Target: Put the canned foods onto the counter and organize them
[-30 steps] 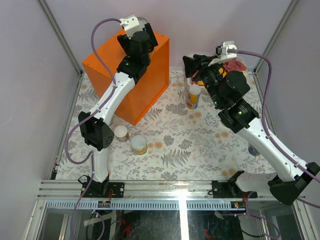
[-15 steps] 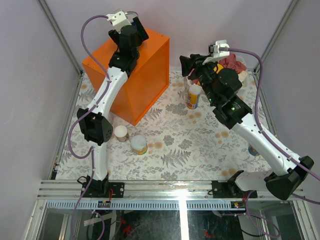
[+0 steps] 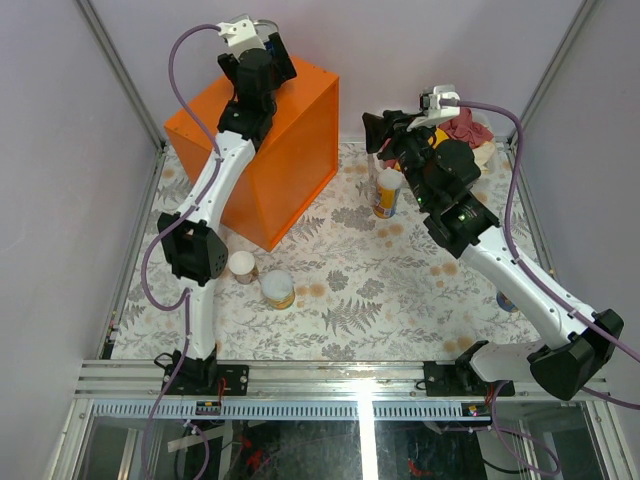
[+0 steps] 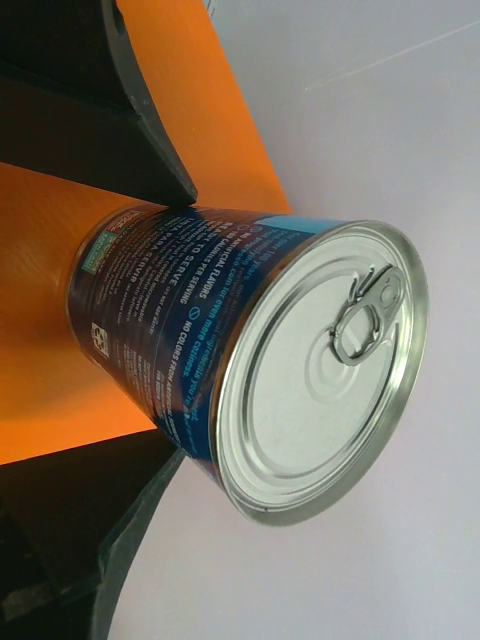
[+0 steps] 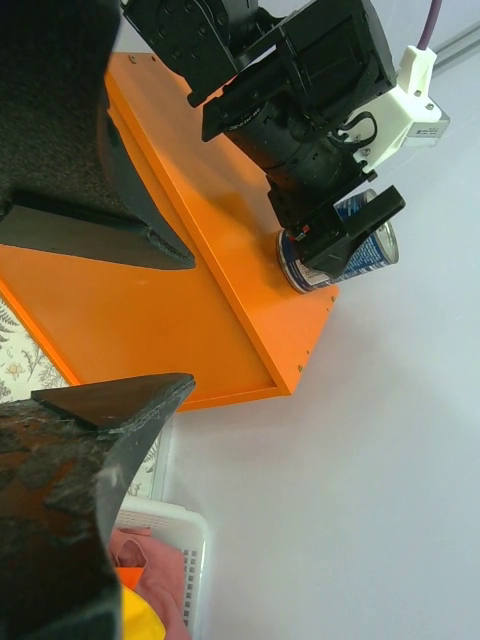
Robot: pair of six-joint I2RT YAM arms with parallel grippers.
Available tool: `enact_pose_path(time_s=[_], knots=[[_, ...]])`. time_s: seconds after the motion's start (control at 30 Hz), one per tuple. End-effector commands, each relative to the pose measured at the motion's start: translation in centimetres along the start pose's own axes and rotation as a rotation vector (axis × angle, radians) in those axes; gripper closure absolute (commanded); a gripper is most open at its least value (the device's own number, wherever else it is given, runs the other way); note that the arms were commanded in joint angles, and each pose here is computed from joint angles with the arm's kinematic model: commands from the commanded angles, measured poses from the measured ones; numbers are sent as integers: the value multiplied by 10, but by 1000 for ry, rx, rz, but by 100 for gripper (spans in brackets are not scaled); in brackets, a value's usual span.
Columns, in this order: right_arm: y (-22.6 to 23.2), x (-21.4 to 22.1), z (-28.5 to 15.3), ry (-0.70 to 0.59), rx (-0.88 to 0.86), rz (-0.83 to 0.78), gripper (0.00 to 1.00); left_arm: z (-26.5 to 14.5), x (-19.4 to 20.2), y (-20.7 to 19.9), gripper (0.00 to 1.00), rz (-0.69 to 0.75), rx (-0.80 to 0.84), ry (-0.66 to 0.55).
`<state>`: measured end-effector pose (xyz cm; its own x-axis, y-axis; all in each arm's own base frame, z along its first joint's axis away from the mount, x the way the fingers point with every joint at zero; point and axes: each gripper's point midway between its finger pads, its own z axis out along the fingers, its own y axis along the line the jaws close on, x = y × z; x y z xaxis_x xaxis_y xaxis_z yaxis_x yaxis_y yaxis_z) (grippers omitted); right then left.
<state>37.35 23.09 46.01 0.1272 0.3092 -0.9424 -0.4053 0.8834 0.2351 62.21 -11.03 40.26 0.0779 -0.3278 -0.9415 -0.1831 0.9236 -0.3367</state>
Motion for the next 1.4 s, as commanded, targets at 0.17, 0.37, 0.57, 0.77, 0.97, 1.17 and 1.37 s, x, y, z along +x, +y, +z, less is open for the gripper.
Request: enact_pose_path(time_s=[0.17, 0.37, 0.57, 0.77, 0.97, 1.17, 1.37], knots=[[4, -21, 2, -76, -22, 32, 47, 11, 1, 6, 9, 52, -10, -24], [4, -19, 3, -66, -25, 36, 47, 17, 1, 21, 9, 56, -42, -21], [6, -16, 7, -54, -30, 40, 46, 26, 0, 31, 7, 68, -35, -27], [8, -11, 12, -37, -39, 45, 47, 33, 7, 31, 5, 68, 2, -12], [11, -10, 16, -29, -44, 42, 46, 34, 11, 23, 0, 51, 45, -2], [14, -14, 19, -33, -55, 47, 45, 30, 13, 9, 0, 41, 129, 10], [16, -14, 19, -30, -62, 57, 45, 27, 11, 3, 1, 52, 172, 10]])
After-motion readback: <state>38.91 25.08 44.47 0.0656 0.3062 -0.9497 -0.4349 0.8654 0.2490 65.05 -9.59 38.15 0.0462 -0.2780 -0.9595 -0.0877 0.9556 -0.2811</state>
